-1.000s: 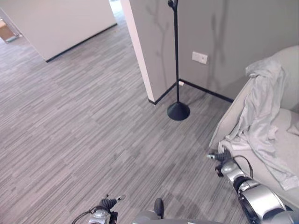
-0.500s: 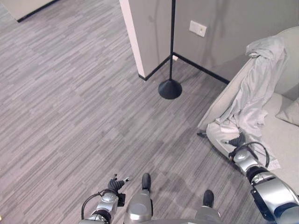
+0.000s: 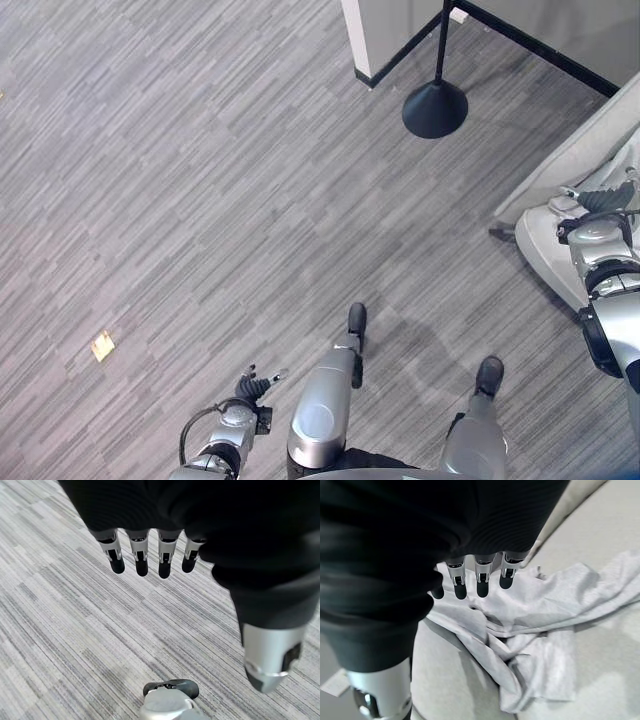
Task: Hang the clothes on the sofa on the clothes rack.
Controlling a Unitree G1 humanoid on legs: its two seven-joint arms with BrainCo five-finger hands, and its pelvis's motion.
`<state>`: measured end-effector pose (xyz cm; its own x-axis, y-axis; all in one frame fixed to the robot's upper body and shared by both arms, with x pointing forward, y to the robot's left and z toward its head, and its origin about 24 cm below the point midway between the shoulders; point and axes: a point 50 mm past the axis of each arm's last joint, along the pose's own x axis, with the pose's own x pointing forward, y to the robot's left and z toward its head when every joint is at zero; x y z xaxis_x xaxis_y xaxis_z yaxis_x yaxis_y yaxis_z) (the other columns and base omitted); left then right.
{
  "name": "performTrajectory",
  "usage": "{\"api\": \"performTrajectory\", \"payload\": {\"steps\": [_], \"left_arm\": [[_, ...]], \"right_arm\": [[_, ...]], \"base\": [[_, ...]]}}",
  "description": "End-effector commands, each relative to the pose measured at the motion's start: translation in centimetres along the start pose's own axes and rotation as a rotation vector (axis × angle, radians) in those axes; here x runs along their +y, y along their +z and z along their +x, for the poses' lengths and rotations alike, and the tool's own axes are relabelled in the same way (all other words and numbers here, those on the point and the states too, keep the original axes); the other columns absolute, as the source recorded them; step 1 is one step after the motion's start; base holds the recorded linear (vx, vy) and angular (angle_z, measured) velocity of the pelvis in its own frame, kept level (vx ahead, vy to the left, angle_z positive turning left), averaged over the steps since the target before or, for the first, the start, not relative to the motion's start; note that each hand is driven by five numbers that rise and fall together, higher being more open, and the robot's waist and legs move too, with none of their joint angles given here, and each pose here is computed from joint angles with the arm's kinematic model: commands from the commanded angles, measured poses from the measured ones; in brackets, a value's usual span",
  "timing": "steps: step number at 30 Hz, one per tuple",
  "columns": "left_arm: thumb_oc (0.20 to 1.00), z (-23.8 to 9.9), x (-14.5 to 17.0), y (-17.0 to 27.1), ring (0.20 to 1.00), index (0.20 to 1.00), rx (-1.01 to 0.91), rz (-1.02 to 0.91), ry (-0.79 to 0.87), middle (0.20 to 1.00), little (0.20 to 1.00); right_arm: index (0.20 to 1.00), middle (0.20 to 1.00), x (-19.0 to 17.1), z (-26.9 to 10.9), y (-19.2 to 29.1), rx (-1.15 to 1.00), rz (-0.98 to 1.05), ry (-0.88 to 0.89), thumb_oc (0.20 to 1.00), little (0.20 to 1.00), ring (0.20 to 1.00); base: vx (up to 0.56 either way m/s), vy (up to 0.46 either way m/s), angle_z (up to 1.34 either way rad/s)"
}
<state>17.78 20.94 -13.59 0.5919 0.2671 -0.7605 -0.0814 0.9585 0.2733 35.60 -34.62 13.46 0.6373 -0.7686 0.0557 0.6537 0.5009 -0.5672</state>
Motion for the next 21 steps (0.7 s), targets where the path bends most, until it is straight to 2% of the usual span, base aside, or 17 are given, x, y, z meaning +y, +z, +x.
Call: {"api": "performTrajectory", "payload": {"steps": [1, 7, 10, 12, 14, 21], "left_arm": [[1.0, -0.3, -0.3, -1.8, 1.0, 1.0, 0.06, 0.091, -0.008, 1.0, 1.0], [1.0, -0.5, 0.3, -2.5, 1.0, 1.0, 0.074, 0.129, 0.011, 1.0, 1.0], [1.0, -0.5, 0.9, -3.1, 1.0, 1.0, 0.099, 0.094, 0.046, 1.0, 1.0], [1.0, -0.7, 1.8, -3.7, 1.0, 1.0, 0.13, 0.063, 0.073, 1.0, 1.0], [1.0, -0.7, 1.3, -3.9, 1.0, 1.0, 0.135, 0.088, 0.054, 1.0, 1.0], [1.0, -0.9, -0.8, -3.6, 1.0, 1.0, 0.112, 0.135, -0.035, 1.0, 1.0]], "right_arm": [[1.0, 1.0, -1.7, 0.5, 2.9, -0.167, 0.042, -0.118, 1.0, 1.0, 1.0], [1.0, 1.0, -4.0, 0.5, 6.0, -0.372, -0.026, -0.199, 1.0, 1.0, 1.0], [1.0, 1.0, -5.2, 0.6, 5.0, -0.41, -0.114, -0.226, 1.0, 1.0, 1.0], [1.0, 1.0, -5.7, 0.5, 2.3, -0.382, -0.17, -0.242, 1.0, 1.0, 1.0], [1.0, 1.0, -5.6, 0.4, -0.1, -0.332, -0.212, -0.237, 1.0, 1.0, 1.0], [1.0, 1.0, -3.2, -0.6, -0.9, -0.312, -0.188, -0.137, 1.0, 1.0, 1.0]], "base": [[0.24, 0.236, 0.11], [0.22, 0.243, -0.28], [0.35, 0.172, -0.84], [0.34, -0.046, -0.41], [0.36, -0.107, -0.09], [0.3, -0.245, 0.33]]}}
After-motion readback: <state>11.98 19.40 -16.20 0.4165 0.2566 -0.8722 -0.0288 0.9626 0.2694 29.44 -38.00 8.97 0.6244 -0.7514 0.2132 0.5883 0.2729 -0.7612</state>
